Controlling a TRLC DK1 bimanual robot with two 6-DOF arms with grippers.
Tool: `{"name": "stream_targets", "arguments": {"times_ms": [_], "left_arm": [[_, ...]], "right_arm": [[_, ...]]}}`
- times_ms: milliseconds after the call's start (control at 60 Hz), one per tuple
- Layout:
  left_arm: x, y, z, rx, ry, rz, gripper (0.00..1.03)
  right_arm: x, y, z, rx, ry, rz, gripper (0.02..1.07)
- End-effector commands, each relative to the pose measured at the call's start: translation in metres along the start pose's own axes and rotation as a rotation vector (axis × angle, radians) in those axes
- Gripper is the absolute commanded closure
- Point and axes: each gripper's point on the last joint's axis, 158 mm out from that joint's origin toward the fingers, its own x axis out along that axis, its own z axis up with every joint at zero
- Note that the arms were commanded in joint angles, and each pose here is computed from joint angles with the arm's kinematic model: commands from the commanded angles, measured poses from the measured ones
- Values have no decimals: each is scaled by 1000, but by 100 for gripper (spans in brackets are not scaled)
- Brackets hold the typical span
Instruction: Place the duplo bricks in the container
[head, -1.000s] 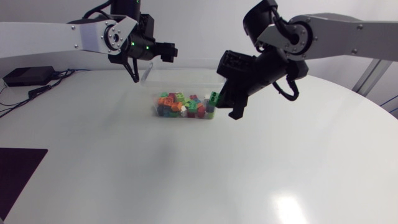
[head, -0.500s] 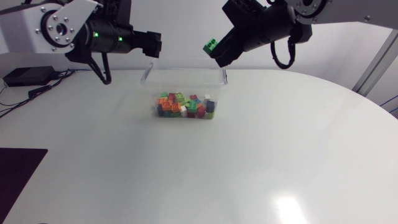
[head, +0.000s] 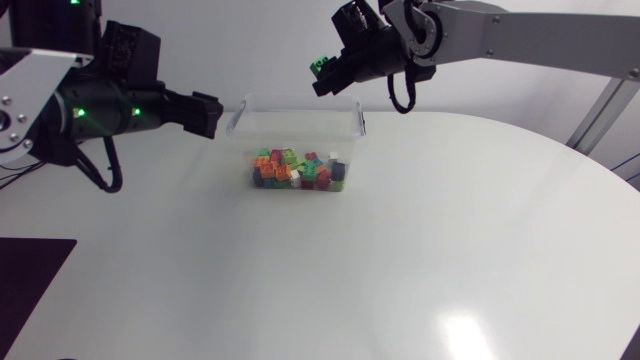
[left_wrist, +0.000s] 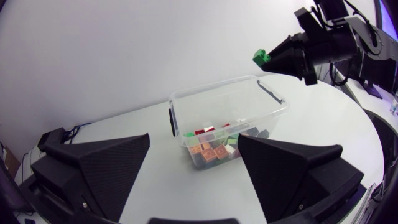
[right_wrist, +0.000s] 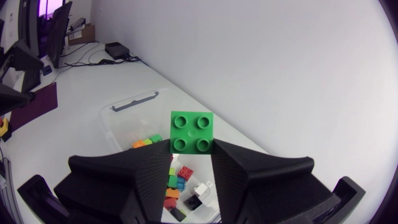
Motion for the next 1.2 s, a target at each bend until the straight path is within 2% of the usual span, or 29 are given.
{"name": "stream_targets", "arguments": {"times_ms": [0, 100, 150, 183, 200, 217, 317, 450, 700, 967, 1183], "left_arm": [[-16, 6, -2, 22, -34, 18, 5], [-28, 12, -9, 27, -45, 36, 5], [-31, 15, -12, 28, -48, 43, 5], [-33, 16, -15, 28, -48, 48, 5], [-36, 18, -17, 29, -48, 52, 5], [-37, 20, -17, 28, -52, 57, 5], [-51, 26, -20, 30, -81, 74, 5], [-63, 34, -23, 32, -110, 101, 5], [-95, 48, -25, 19, -198, 158, 5], [-117, 68, -34, -4, -266, 241, 5], [-129, 74, -38, -8, -310, 277, 5]], "right_arm": [[16, 0, 3, 30, -16, -15, 82], [32, 2, 0, 19, -15, -47, 81], [39, 1, -1, 16, -13, -70, 70], [44, 1, -4, 10, -6, -89, 42], [48, 1, -6, 6, 1, -100, 13], [49, 2, -7, 1, 2, -103, 4], [49, 0, -7, -8, 3, -130, 6], [24, -13, 11, -7, -51, -198, 6], [-71, -39, 36, -15, -154, -357, 6], [-171, -49, -4, 12, -160, -534, 6], [-222, -55, -27, 34, -181, -623, 6]]}}
